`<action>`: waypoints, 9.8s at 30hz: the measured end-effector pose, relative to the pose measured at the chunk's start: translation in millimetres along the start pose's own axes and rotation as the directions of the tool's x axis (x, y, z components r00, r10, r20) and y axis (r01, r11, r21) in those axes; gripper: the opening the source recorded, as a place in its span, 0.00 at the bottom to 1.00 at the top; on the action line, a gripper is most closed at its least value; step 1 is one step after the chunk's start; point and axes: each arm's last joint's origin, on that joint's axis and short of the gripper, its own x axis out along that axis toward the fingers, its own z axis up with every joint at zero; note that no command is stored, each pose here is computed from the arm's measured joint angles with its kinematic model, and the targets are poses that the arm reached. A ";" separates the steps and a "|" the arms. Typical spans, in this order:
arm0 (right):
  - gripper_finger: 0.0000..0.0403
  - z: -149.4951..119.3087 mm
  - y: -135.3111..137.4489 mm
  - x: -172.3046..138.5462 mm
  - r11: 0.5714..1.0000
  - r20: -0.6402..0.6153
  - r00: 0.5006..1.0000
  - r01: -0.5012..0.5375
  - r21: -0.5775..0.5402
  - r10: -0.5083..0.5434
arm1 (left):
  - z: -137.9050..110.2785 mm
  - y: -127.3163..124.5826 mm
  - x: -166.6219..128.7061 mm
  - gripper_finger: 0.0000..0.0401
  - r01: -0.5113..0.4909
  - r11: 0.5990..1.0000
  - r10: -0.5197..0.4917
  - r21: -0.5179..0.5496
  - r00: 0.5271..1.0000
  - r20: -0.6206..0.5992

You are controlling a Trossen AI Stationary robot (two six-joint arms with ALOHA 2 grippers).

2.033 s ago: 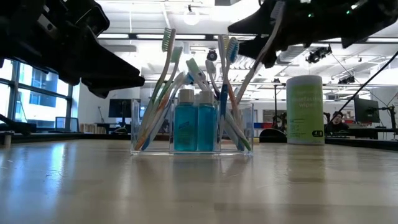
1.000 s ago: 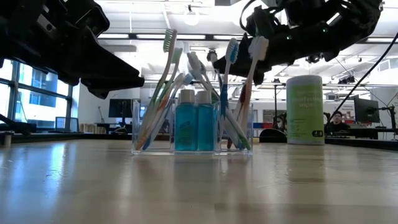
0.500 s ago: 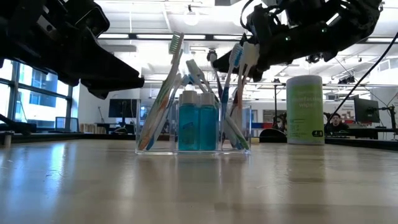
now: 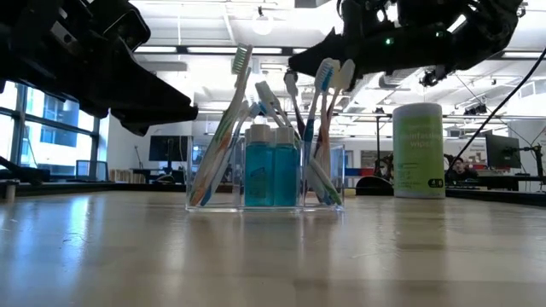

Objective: Pick & Place toothbrushing station
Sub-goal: Put the purple toothbrush into the right side of the transparent organizer, then put the orange toothbrush into the left side of the transparent organizer, then return to Home Position

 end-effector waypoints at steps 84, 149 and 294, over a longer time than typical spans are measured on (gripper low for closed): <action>0.61 31.7 -173.7 -1.3 0.827 -0.737 0.552 0.562 -0.014 -0.389 | 4.8 7.7 4.9 0.32 0.050 0.998 -0.050 0.036 0.999 0.006; 0.01 -65.7 -184.5 27.9 0.858 -0.834 0.266 0.334 -0.390 -0.483 | 4.4 7.7 5.1 0.32 0.067 0.998 -0.067 0.016 0.998 -0.003; 0.01 110.5 105.9 -143.1 0.845 -0.472 0.865 -0.374 -0.382 0.170 | 73.3 29.7 -102.4 0.01 -0.063 0.995 0.063 0.080 0.998 0.007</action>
